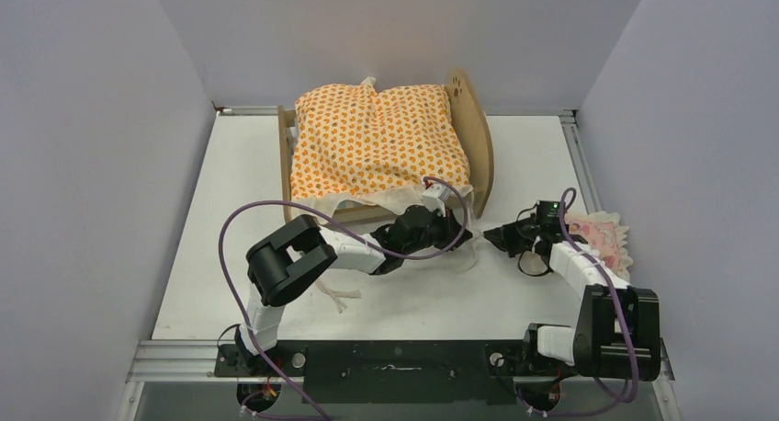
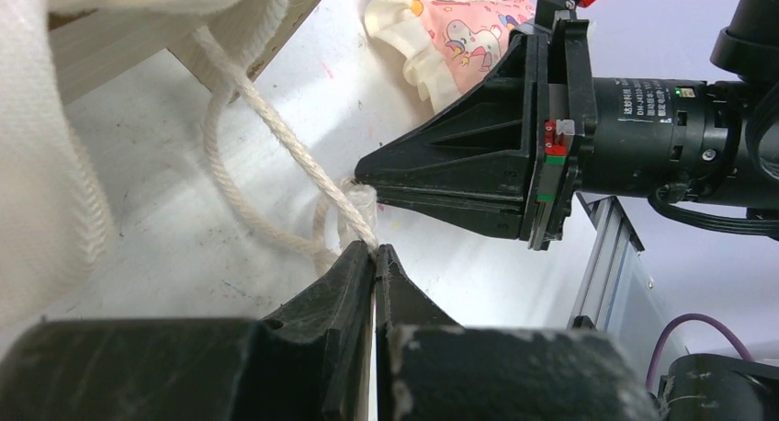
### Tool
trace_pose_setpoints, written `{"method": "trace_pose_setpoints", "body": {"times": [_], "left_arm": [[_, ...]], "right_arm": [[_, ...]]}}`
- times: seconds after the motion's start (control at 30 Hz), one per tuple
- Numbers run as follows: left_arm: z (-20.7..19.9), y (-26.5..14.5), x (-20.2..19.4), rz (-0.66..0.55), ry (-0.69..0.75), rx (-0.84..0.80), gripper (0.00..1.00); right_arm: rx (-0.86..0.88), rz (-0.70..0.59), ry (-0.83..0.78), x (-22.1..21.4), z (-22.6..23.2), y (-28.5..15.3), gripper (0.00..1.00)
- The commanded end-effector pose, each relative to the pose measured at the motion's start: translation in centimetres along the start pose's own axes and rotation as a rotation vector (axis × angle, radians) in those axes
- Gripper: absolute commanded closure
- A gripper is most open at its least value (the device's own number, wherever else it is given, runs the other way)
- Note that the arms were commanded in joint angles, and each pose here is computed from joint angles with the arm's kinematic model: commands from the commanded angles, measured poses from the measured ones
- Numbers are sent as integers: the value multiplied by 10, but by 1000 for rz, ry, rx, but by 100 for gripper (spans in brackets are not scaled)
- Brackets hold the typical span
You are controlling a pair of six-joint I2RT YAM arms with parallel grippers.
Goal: Set up the pet bed
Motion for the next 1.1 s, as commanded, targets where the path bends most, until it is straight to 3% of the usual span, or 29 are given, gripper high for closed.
{"method": "trace_pose_setpoints", "body": {"times": [0.0, 0.17, 0.53, 0.7, 1.0, 1.07], "left_arm": [[-16, -4, 0, 11, 14, -102, 100], [-8, -1, -4, 9, -36, -76, 100], [-19, 2, -2, 22, -7, -139, 100], [-27, 4, 3, 27, 19, -173, 100], [-26, 11, -4, 102, 70, -161, 100], [-23, 10, -6, 124, 86, -138, 95]], "right_arm": [[60, -6, 104, 0, 7, -9, 95], [145, 29, 161, -3, 7, -9, 95], [33, -33, 61, 5, 1, -4, 95], [3, 39, -39, 3, 3, 7, 95], [128, 217, -181, -7, 18, 22, 95], [151, 246, -194, -8, 22, 22, 95]]}}
Point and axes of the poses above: each gripper's point midway between its finger pads, its own y axis out along the fingers, its own z axis along the line the jaws close on, x = y × z, the point moved 8 cm from there along -y, back along the fingers, and after that the axes turned 1 degree about -y, right-handed, at the moved point
